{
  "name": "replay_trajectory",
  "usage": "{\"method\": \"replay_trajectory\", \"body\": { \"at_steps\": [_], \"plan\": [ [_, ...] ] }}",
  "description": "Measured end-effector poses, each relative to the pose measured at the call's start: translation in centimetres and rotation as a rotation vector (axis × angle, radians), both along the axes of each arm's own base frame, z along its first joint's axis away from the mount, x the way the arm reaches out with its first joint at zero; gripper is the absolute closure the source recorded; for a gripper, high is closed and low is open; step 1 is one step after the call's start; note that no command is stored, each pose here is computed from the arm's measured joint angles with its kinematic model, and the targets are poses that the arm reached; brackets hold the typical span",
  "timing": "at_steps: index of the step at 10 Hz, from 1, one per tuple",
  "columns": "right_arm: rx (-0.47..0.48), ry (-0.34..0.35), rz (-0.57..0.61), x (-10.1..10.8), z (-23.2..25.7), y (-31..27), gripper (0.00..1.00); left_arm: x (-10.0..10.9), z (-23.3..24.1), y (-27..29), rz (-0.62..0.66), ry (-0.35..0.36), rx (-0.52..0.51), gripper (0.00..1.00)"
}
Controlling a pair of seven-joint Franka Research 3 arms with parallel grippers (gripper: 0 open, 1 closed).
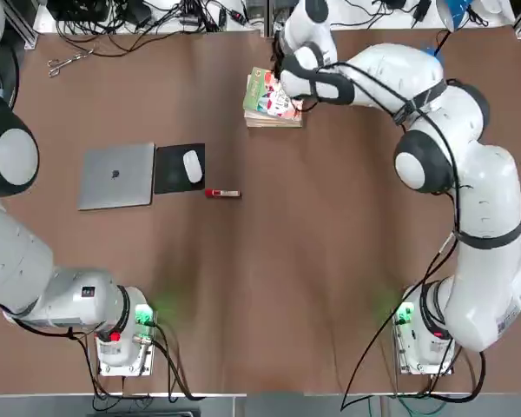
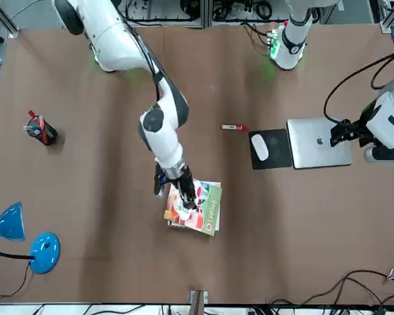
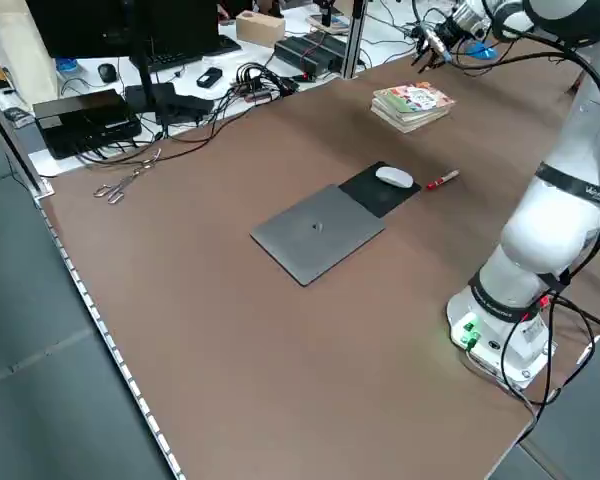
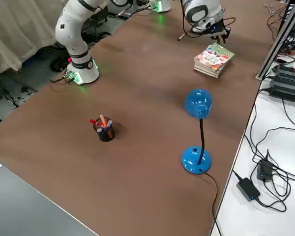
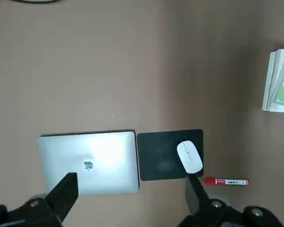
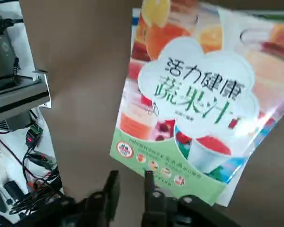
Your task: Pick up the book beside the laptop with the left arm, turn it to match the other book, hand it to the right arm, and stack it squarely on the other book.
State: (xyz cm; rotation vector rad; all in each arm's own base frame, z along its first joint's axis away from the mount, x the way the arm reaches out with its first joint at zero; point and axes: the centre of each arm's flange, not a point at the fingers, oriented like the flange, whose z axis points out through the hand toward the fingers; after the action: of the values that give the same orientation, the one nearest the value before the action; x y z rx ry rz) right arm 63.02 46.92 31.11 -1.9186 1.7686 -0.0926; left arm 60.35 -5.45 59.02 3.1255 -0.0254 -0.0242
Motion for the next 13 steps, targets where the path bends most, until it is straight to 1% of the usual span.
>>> {"method": "replay_trajectory", "body": {
  "at_steps": [1,2,4,5,7,9,11,13],
  "plan": [
    [0.025,-0.001,-0.023,0.2,-0.3,1.1,0.96,0.1,0.0,0.2,0.003,-0.006,-0.001,0.00],
    [0.045,-0.002,-0.044,0.7,-0.9,1.8,1.00,0.3,0.2,0.3,0.005,-0.020,-0.002,0.00],
    [0.092,-0.044,-0.067,1.8,-3.5,2.4,1.00,0.5,0.7,0.4,0.008,-0.039,-0.004,0.00],
    [0.108,-0.062,-0.074,1.9,-5.3,2.4,1.00,0.6,0.7,0.6,0.011,-0.040,-0.004,0.00],
    [0.111,-0.063,-0.076,1.8,-8.0,2.5,1.00,1.0,0.5,0.9,0.016,-0.043,-0.005,0.00],
    [0.112,-0.057,-0.068,1.2,-8.5,3.4,1.00,1.2,0.4,1.0,0.018,-0.043,-0.005,0.00],
    [0.119,-0.048,-0.061,0.1,-8.5,4.7,1.00,1.2,0.5,1.1,0.019,-0.042,-0.005,0.00],
    [0.119,-0.041,-0.053,-0.7,-8.8,5.6,1.00,1.2,0.4,2.1,0.036,-0.038,-0.004,0.00]
  ]
}}
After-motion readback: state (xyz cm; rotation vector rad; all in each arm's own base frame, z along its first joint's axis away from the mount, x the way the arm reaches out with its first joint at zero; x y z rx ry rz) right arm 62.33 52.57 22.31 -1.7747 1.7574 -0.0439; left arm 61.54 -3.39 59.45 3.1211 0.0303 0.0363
